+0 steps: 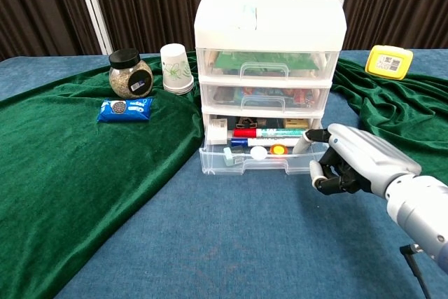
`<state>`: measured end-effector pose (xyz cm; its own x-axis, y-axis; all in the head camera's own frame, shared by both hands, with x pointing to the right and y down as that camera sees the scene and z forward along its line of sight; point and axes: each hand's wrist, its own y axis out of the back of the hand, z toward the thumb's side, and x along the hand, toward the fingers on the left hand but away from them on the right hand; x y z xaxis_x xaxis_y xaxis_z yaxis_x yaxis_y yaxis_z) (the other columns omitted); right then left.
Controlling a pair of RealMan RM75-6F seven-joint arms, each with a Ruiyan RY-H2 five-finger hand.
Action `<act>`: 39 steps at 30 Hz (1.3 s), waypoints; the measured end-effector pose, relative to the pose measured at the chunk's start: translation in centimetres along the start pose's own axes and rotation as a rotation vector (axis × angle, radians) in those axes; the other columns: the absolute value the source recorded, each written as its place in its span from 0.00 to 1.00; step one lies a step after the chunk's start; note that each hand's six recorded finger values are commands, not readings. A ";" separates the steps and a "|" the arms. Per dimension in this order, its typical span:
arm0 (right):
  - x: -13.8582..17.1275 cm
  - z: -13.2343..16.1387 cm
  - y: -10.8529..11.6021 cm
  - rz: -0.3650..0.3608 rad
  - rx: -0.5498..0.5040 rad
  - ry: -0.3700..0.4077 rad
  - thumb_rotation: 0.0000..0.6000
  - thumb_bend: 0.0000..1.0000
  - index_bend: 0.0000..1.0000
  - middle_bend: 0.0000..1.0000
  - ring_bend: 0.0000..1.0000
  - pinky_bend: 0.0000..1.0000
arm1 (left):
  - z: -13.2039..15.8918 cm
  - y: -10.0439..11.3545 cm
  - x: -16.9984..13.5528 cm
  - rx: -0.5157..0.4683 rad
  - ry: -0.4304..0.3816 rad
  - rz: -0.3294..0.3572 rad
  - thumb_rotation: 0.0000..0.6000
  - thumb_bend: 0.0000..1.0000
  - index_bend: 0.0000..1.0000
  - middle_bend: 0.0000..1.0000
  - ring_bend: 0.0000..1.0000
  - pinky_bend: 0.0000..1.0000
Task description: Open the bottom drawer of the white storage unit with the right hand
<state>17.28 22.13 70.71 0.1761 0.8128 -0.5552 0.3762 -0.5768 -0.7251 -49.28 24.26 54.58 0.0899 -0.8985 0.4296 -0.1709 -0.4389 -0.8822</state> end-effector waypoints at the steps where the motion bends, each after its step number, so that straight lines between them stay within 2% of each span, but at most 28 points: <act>1: 0.1 0.0 0.0 0.001 0.000 0.001 1.00 0.61 0.45 0.90 0.96 0.78 | 0.0 0.0 0.0 0.000 0.000 0.000 1.00 0.13 0.00 0.00 0.00 0.00; 6: 0.3 0.0 0.0 0.002 0.000 0.003 1.00 0.61 0.45 0.90 0.96 0.78 | 0.0 0.0 0.0 -0.001 -0.001 0.001 1.00 0.13 0.00 0.00 0.00 0.00; 9: 0.5 0.1 0.0 0.002 0.003 0.006 1.00 0.61 0.42 0.89 0.95 0.78 | 0.0 0.0 0.0 -0.001 -0.001 0.002 1.00 0.13 0.00 0.00 0.00 0.00; 15: 0.6 0.2 0.2 -0.006 -0.001 0.014 1.00 0.60 0.19 0.86 0.93 0.77 | 0.0 0.1 0.0 -0.002 0.000 0.003 1.00 0.13 0.00 0.00 0.00 0.00; 17: 0.6 0.2 0.3 -0.013 -0.004 0.016 1.00 0.59 0.14 0.86 0.92 0.77 | 0.0 0.1 0.0 -0.002 0.001 0.002 1.00 0.13 0.00 0.00 0.00 0.00; 24: 0.7 -0.1 1.3 -0.045 -0.001 0.020 1.00 0.59 0.13 0.81 0.89 0.75 | -0.1 0.1 0.0 0.000 0.004 0.003 1.00 0.13 0.00 0.00 0.00 0.00; 30: 1.6 -1.0 4.0 -0.125 0.018 0.033 1.00 0.57 0.14 0.73 0.83 0.68 | -0.4 0.1 0.1 0.005 0.014 0.008 1.00 0.13 0.00 0.00 0.00 0.00; 33: 2.6 -1.9 6.3 -0.184 0.030 0.039 1.00 0.53 0.14 0.61 0.72 0.54 | -0.3 0.0 0.1 0.014 0.015 0.007 1.00 0.13 0.00 0.00 0.00 0.00; 35: 3.5 -2.8 8.0 -0.225 0.040 0.045 1.00 0.48 0.14 0.47 0.58 0.39 | -0.3 -0.2 0.1 0.023 0.016 0.005 1.00 0.13 0.00 0.00 0.00 0.00; 39: 5.4 -4.6 11.0 -0.282 0.071 0.059 1.00 0.39 0.12 0.22 0.28 0.15 | 0.0 -0.5 0.2 0.044 0.014 0.009 1.00 0.13 0.00 0.00 0.00 0.00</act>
<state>26.61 20.57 61.58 0.1271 0.9438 -0.3050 0.3538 -0.3304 -0.8750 -49.21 24.31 55.08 0.0745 -0.9025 0.4243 -0.1278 -0.4306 -0.8935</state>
